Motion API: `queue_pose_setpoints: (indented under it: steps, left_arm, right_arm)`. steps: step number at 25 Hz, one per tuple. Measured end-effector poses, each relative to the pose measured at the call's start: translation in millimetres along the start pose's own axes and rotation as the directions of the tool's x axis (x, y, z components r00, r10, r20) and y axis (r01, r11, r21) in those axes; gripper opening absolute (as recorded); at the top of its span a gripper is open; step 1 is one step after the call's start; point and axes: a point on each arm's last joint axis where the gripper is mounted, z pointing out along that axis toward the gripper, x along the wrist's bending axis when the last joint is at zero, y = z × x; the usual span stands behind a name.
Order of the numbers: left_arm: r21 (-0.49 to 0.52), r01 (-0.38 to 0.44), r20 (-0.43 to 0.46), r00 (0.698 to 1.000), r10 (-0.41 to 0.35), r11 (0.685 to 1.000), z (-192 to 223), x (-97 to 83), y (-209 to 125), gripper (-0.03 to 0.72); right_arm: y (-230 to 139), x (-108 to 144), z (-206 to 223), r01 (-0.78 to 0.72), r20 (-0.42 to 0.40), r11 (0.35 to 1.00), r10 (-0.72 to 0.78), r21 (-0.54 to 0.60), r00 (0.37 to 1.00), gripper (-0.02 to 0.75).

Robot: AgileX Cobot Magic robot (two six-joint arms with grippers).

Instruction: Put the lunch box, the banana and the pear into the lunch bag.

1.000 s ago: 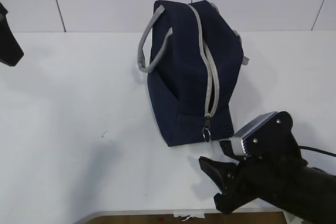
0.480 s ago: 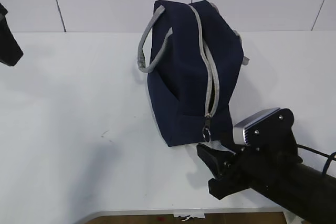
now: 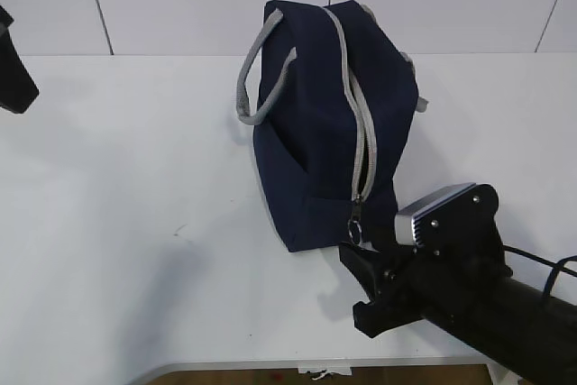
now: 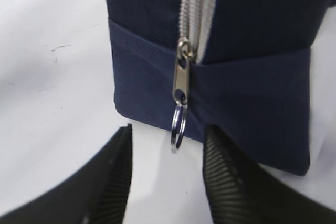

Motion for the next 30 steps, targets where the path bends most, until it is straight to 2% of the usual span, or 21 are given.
queue_pose_setpoints:
  steps: [5, 20, 30]
  left_arm:
    - [0.000, 0.000, 0.000, 1.000, 0.000, 1.000, 0.0, 0.0, 0.0, 0.323]
    - [-0.002, 0.008, 0.023, 1.000, -0.008, 1.000, 0.0, -2.1, 0.2, 0.312]
    - [-0.002, 0.008, 0.023, 1.000, -0.008, 1.000, 0.0, -2.1, 0.2, 0.308]
  right_arm:
    - [0.2, -0.2, 0.0, -0.001, 0.002, 1.000, 0.001, -0.002, 1.000, 0.265]
    - [-0.6, 0.0, 9.4, -0.002, 0.004, 1.000, 0.002, 0.001, 1.000, 0.251]
    - [-0.5, -3.2, 9.4, -0.025, 0.038, 1.000, 0.025, -0.001, 0.999, 0.151]
